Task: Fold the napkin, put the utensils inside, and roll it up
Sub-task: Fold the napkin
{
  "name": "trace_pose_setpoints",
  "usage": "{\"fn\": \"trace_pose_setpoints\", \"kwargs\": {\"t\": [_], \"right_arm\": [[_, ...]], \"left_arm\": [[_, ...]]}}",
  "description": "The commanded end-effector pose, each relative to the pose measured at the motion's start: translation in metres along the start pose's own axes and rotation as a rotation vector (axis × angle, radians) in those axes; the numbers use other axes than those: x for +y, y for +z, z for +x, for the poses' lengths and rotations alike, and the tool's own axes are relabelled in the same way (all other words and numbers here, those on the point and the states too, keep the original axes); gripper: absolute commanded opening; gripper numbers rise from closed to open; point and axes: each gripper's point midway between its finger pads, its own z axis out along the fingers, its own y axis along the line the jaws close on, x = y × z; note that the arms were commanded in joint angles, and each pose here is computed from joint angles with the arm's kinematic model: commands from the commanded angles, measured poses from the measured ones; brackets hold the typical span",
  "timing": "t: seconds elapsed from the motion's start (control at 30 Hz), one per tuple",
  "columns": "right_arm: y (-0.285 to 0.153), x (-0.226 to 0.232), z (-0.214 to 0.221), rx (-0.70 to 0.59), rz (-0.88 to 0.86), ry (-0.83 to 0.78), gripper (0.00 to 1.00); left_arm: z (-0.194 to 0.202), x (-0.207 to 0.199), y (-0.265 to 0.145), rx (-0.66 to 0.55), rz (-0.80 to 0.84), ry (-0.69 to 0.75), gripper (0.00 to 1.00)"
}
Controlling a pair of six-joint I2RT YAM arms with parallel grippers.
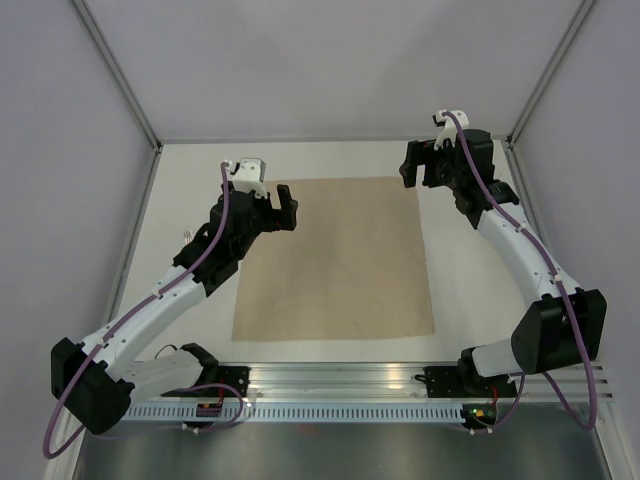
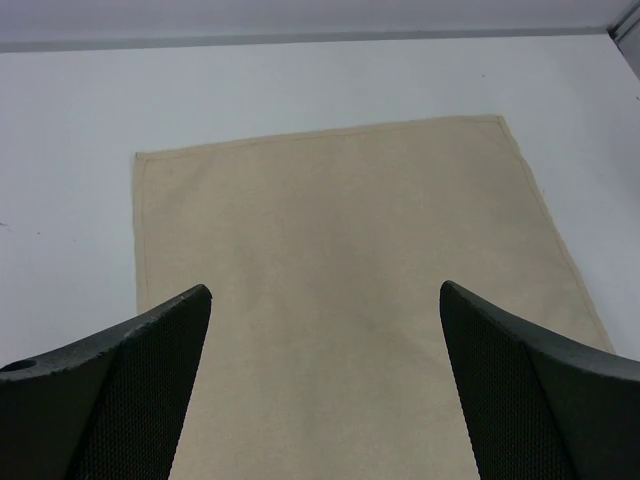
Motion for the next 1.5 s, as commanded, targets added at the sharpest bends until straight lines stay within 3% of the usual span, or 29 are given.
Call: {"fn": "trace_pose_setpoints", "kwargs": {"t": [0.0,0.37,0.47,0.63,0.87,1.1,1.47], "right_arm": [[-0.008,0.003,-0.015,-0.045,-0.008,-0.012,0.98],[-0.012,0.006,-0.015,-0.026,-0.025,-0.023,0.98],[-0.014,-0.001,-0.021,-0.033,0.011,-0.027,0.98],[-0.021,-0.015,-0.03,-0.03,0.053,-0.009,0.98],[-0.037,-0.046,-0.037,-0.034,0.109,0.043,0.97],[-0.072,-0.085,-0.053,-0.075,0.2,0.073,0.95],[-0.089,-0.085,-0.047,-0.064,0.224,0.077,0.93]], "left_arm": [[-0.005,-0.003,0.001,-0.015,0.023,0.033,1.0],[-0.005,-0.016,0.003,-0.005,0.073,0.057,1.0],[0.003,-0.039,0.006,0.012,0.093,0.099,1.0],[0.05,-0.109,0.017,0.093,0.149,0.216,0.99],[0.113,-0.216,0.011,0.115,0.272,0.32,0.96],[0.174,-0.314,-0.025,0.149,0.481,0.381,0.95],[0.242,-0.374,-0.058,0.257,0.638,0.395,0.78]]}}
